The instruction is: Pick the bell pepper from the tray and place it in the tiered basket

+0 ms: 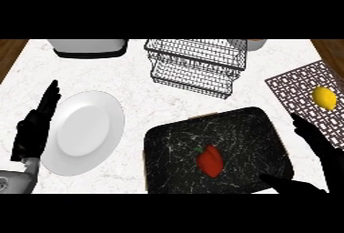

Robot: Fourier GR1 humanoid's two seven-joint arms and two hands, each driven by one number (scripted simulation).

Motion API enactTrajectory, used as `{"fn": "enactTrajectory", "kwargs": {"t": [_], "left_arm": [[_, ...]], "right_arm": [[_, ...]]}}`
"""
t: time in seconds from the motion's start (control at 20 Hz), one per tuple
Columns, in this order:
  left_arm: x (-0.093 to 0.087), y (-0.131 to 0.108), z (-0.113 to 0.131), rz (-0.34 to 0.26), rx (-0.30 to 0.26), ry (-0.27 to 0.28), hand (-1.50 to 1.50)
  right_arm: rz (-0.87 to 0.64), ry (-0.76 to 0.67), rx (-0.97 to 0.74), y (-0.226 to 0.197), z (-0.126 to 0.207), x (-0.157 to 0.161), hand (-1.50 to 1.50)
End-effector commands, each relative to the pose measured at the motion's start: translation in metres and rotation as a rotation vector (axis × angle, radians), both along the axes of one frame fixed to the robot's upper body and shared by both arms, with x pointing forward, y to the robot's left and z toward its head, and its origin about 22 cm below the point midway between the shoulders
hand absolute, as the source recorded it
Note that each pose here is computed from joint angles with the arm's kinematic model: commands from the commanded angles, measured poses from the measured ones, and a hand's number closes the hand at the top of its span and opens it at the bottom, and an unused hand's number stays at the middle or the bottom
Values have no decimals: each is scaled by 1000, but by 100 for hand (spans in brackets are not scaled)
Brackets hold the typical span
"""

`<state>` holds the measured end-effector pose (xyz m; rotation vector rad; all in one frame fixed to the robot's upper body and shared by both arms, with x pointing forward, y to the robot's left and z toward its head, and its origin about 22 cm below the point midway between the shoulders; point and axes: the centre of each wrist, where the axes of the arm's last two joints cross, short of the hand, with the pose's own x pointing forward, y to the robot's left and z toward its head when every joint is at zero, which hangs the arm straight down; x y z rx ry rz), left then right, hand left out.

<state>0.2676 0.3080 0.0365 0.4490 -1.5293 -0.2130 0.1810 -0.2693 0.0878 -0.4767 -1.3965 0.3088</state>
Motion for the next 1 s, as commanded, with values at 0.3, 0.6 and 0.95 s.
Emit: {"fn": "enactTrajectory", "kwargs": {"t": [0.3, 0.6, 0.95], "left_arm": [[11, -26, -4, -68, -10, -9, 0], [16, -14, -2, -52, 8, -4, 0], [9, -12, -9, -33, 5, 7, 0]], "right_arm": [[166, 291, -335, 40, 84, 17, -150], [135, 406, -341, 87, 90, 38, -150], [142, 553, -365, 101, 82, 60, -150]]}}
